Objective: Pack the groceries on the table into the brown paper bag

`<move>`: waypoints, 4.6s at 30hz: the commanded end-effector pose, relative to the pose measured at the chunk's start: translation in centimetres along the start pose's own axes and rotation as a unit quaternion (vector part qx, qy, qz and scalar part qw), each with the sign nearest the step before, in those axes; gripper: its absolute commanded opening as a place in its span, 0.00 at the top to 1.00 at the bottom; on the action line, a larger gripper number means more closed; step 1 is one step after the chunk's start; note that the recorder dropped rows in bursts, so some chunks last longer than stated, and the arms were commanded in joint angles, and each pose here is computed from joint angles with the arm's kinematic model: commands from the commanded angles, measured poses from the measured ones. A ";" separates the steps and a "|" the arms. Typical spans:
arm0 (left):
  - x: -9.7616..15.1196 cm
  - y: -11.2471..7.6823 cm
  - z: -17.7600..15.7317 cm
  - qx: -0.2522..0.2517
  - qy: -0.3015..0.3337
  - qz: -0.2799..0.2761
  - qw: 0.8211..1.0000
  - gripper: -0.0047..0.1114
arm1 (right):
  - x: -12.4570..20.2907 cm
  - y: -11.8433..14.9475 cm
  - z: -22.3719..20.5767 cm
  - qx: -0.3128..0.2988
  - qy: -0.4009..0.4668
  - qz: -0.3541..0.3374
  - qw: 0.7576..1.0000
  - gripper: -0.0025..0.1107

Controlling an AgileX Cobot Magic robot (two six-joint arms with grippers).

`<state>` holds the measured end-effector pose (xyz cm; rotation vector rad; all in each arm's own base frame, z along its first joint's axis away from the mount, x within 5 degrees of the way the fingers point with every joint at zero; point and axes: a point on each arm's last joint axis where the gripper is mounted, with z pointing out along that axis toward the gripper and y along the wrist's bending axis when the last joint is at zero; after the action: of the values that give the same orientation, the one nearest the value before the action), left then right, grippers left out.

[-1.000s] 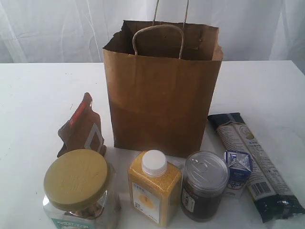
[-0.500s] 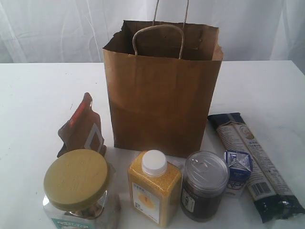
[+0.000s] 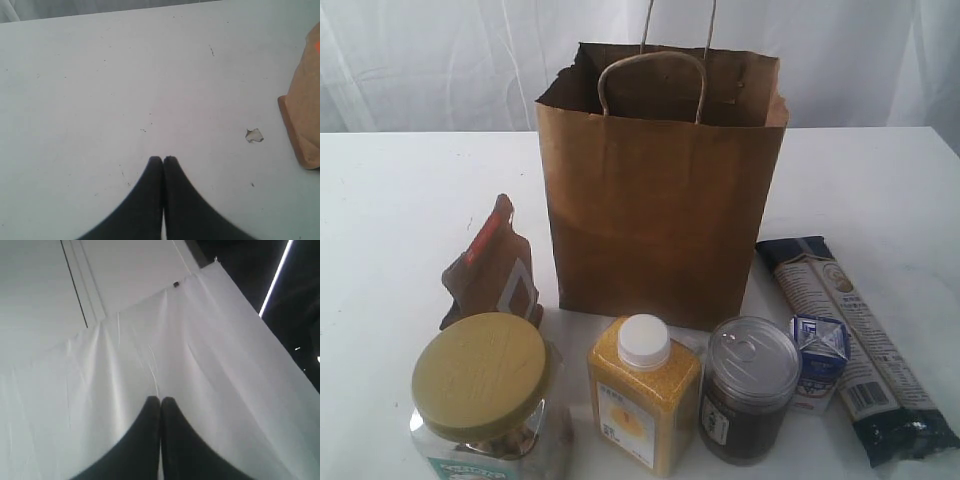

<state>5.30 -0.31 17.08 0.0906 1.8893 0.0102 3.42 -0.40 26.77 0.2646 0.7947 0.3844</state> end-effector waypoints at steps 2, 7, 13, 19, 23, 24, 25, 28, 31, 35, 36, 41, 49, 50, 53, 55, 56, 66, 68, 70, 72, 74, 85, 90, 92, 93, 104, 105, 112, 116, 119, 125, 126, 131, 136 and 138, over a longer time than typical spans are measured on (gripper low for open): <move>0.1 0.0 0.0 -0.001 -0.002 0.000 1.000 0.96 | -0.4 -0.1 0.0 0.005 -0.018 0.000 1.000 0.98; 0.1 0.0 0.0 -0.001 -0.002 0.000 1.000 0.96 | -5.3 1.7 3.1 0.012 -0.099 0.061 0.993 0.98; 0.1 0.0 0.0 -0.001 -0.002 0.000 1.000 0.96 | -13.4 6.9 10.2 -0.059 -0.209 -0.049 0.975 0.98; 0.1 0.0 0.0 -0.001 -0.002 0.000 1.000 0.96 | -17.1 9.6 17.5 -0.065 -0.260 -0.204 0.941 0.98; 0.1 0.0 0.0 -0.001 -0.002 0.000 1.000 0.96 | -13.8 7.6 23.0 -0.013 -0.149 -0.310 0.939 0.98; 0.1 0.0 0.0 -0.001 -0.002 0.000 1.000 0.96 | -12.1 6.7 24.2 -0.001 -0.093 -0.336 0.937 0.98; 0.1 0.0 0.0 -0.001 -0.002 0.000 1.000 0.96 | -10.1 5.6 25.1 0.010 -0.029 -0.363 0.931 0.98; 0.1 0.0 0.0 -0.001 -0.002 0.000 1.000 0.96 | -2.9 1.5 26.8 0.019 0.204 -0.439 0.875 0.98; 0.1 0.0 0.0 -0.001 -0.002 0.000 1.000 0.96 | 5.1 -3.0 26.0 0.003 0.453 -0.439 0.776 0.98; 0.1 0.0 0.0 -0.001 -0.002 0.000 1.000 0.96 | 13.7 -8.0 22.4 -0.004 0.699 -0.357 0.620 0.98; 0.1 0.0 0.0 -0.001 -0.002 0.000 1.000 0.96 | 14.8 -8.4 21.4 -0.007 0.744 -0.330 0.580 0.98; 0.1 0.0 0.0 -0.001 -0.002 0.000 1.000 0.96 | 15.2 -6.6 20.1 -0.017 0.841 -0.225 0.492 0.98; 0.1 0.0 0.0 -0.001 -0.002 0.000 1.000 0.96 | 12.0 3.8 21.2 -0.207 0.801 -0.078 0.556 0.98; 0.1 0.0 0.0 -0.001 -0.002 0.000 1.000 0.96 | 12.0 5.1 20.8 -0.234 0.801 -0.083 0.544 0.98; 0.1 0.0 0.0 -0.001 -0.002 0.000 1.000 0.96 | 12.7 8.1 19.1 -0.293 0.806 -0.119 0.501 0.98; 0.1 0.0 0.0 -0.001 -0.002 0.000 1.000 0.96 | 13.5 9.4 17.7 -0.324 0.812 -0.142 0.465 0.98; 0.1 0.0 0.0 -0.001 -0.002 0.000 1.000 0.96 | 14.0 10.0 16.8 -0.340 0.815 -0.151 0.444 0.98; 0.1 0.0 0.0 -0.001 -0.002 0.000 1.000 0.96 | 15.5 11.9 13.6 -0.401 0.809 -0.241 0.354 0.90; 0.1 0.0 0.0 -0.001 -0.002 0.000 1.000 0.96 | 15.5 11.7 13.7 -0.400 0.809 -0.248 0.352 0.77; 0.1 0.0 0.0 -0.001 -0.002 0.000 1.000 0.96 | 15.6 11.6 13.3 -0.395 0.814 -0.245 0.348 0.59; 0.1 0.0 0.0 -0.001 -0.002 0.000 1.000 0.96 | 15.8 11.3 12.9 -0.381 0.825 -0.238 0.344 0.40; 0.1 0.0 0.0 -0.001 -0.002 0.000 1.000 0.96 | 16.0 11.0 12.3 -0.374 0.833 -0.234 0.334 0.23; 0.1 0.0 0.0 -0.001 -0.002 0.000 1.000 0.96 | 16.7 10.9 12.6 -0.371 0.815 -0.246 0.370 0.12; 0.1 0.0 0.0 -0.001 -0.002 0.000 1.000 0.96 | 17.3 10.1 13.7 -0.294 0.810 -0.287 0.418 0.12; 0.1 0.0 0.0 -0.001 -0.002 0.000 1.000 0.96 | 17.4 9.8 14.1 -0.270 0.804 -0.301 0.436 0.12; 0.1 0.0 0.0 -0.001 -0.002 0.000 1.000 0.96 | 17.5 9.9 14.2 -0.265 0.804 -0.298 0.442 0.12; 0.1 0.0 0.0 -0.001 -0.002 0.000 1.000 0.96 | 20.6 9.8 12.1 -0.229 0.866 -0.224 0.383 0.12; 0.1 0.0 0.0 -0.001 -0.002 0.000 1.000 0.96 | 20.9 9.7 11.9 -0.227 0.870 -0.224 0.375 0.12; 0.1 0.0 0.0 -0.001 -0.002 0.000 1.000 0.96 | 21.9 9.6 11.1 -0.220 0.889 -0.205 0.345 0.13; 0.1 0.0 0.0 -0.001 -0.002 0.000 1.000 0.96 | 21.6 9.5 10.8 -0.217 0.898 -0.204 0.323 0.27; 0.1 0.0 0.0 -0.001 -0.002 0.000 1.000 0.96 | 21.5 9.5 10.7 -0.217 0.902 -0.203 0.314 0.42; 0.1 0.0 0.0 -0.001 -0.002 0.000 1.000 0.96 | 21.3 9.4 10.6 -0.215 0.906 -0.202 0.304 0.69; 0.1 0.0 0.0 -0.001 -0.002 0.000 1.000 0.96 | 21.2 9.4 10.6 -0.215 0.907 -0.202 0.300 0.71; 0.1 0.0 0.0 -0.001 -0.002 0.000 1.000 0.96 | 20.8 10.1 11.8 -0.207 0.907 -0.197 0.309 0.75; 0.1 0.0 0.0 -0.001 -0.002 0.000 1.000 0.96 | 19.3 11.2 13.7 -0.186 0.896 -0.185 0.359 0.75; 0.1 0.0 0.0 -0.001 -0.002 0.000 1.000 0.96 | 18.6 11.6 14.4 -0.185 0.888 -0.182 0.379 0.75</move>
<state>5.30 -0.31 17.08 0.0906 1.8893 0.0102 23.32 16.84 26.90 -1.1249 2.8694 0.2473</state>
